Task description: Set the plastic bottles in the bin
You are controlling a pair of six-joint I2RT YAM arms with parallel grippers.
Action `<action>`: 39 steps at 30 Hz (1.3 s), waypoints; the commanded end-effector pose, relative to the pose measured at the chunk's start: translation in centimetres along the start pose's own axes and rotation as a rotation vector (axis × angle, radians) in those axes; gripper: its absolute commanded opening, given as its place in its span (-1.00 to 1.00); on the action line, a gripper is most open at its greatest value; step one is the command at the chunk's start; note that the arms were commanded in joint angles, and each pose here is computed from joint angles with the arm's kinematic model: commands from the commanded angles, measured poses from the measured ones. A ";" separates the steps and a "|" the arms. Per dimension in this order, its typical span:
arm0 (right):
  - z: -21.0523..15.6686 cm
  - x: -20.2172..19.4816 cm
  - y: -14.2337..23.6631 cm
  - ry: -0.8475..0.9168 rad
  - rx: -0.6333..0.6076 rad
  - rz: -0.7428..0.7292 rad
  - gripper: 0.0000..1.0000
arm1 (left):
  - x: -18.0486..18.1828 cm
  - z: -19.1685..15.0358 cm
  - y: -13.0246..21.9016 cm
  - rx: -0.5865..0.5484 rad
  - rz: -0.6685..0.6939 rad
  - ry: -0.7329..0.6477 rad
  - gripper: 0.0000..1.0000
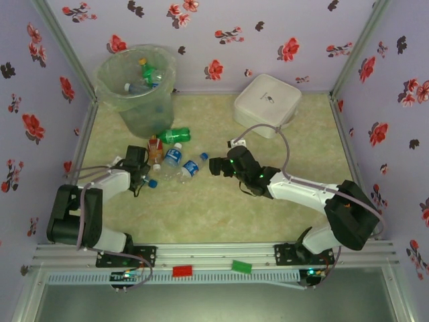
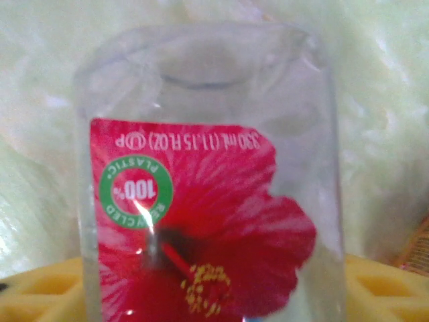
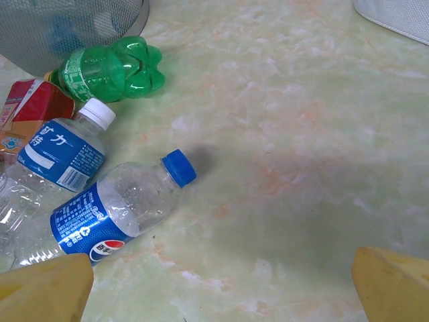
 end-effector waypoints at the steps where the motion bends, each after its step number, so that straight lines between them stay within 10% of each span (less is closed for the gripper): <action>1: 0.5 -0.7 0.7 -0.010 -0.028 -0.024 0.99 | 0.8 0.1 -0.4 -0.027 0.033 -0.002 0.21; 11: 0.7 -0.4 0.8 -0.008 -0.041 -0.011 0.99 | -1.1 5.5 6.0 -0.209 -0.172 -0.027 0.06; 25: 0.9 0.3 0.1 -0.062 -0.024 0.015 0.99 | -12.8 18.0 22.3 -0.572 -0.481 -0.360 -0.05; 39: 1.1 -0.3 1.4 -0.071 -0.044 0.003 0.99 | -25.8 23.8 18.7 -0.385 -0.615 -0.427 -0.06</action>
Point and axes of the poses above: each hand's point on the last joint's axis, 136 mm out from that joint toward the fingers, its own y axis back along the fingers, its own x axis along the line the jaws close on, z = x × y, the point moved 4 cm from there along y, back along the fingers, and after that the axes turned 2 degrees about -y, right-handed, at the moved point
